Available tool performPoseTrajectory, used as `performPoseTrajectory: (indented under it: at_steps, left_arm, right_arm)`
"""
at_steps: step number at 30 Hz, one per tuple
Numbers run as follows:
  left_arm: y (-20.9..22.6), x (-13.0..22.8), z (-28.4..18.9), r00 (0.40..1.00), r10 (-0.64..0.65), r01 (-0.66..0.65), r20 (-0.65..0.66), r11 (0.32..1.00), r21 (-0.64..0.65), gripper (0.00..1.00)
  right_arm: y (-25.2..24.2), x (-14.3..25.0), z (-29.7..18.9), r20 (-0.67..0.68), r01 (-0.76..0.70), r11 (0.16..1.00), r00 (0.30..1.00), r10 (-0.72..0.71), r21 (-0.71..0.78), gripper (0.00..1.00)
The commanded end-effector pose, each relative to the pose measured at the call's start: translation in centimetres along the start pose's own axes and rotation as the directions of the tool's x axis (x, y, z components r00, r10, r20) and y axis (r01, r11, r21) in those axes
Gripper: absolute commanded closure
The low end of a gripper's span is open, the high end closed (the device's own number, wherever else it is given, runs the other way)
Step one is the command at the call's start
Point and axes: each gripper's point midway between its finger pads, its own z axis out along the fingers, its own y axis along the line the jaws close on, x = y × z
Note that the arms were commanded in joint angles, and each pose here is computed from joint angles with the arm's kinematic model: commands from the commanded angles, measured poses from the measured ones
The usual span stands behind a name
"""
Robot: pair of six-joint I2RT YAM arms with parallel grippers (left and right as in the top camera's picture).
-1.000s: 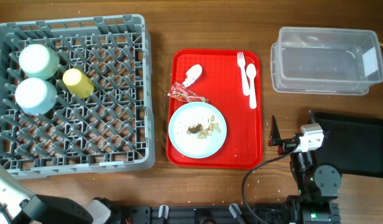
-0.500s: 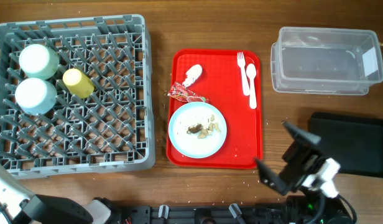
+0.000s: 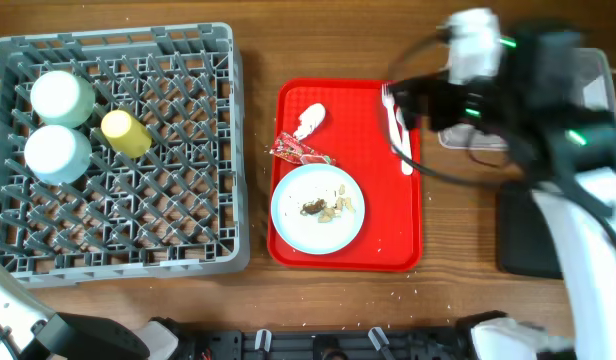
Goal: Sort waste into correct bins and load items into the dishwasher rack
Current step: 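Reach the right gripper to the tray and grasp the white fork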
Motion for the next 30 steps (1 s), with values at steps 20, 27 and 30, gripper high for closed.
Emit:
performPoseTrajectory:
  at_steps: [20, 27, 30]
  left_arm:
    - [0.1, 0.0, 0.2, 1.0, -0.01, 0.01, -0.001, 1.0, -0.006, 0.0]
    - [0.1, 0.0, 0.2, 1.0, -0.01, 0.01, -0.001, 1.0, -0.006, 0.0]
    - [0.1, 0.0, 0.2, 1.0, -0.01, 0.01, -0.001, 1.0, -0.006, 0.0]
  right_arm:
    - [-7.6, 14.8, 24.0, -0.492, -0.098, 0.934, 0.829, 0.268, 0.344, 0.54]
    - [-9.1, 15.4, 24.9, -0.541, -0.013, 0.974, 0.83, 0.136, 0.226, 0.39]
    - [-9.1, 15.3, 25.6, -0.527, -0.025, 0.975, 0.838, 0.141, 0.222, 0.41]
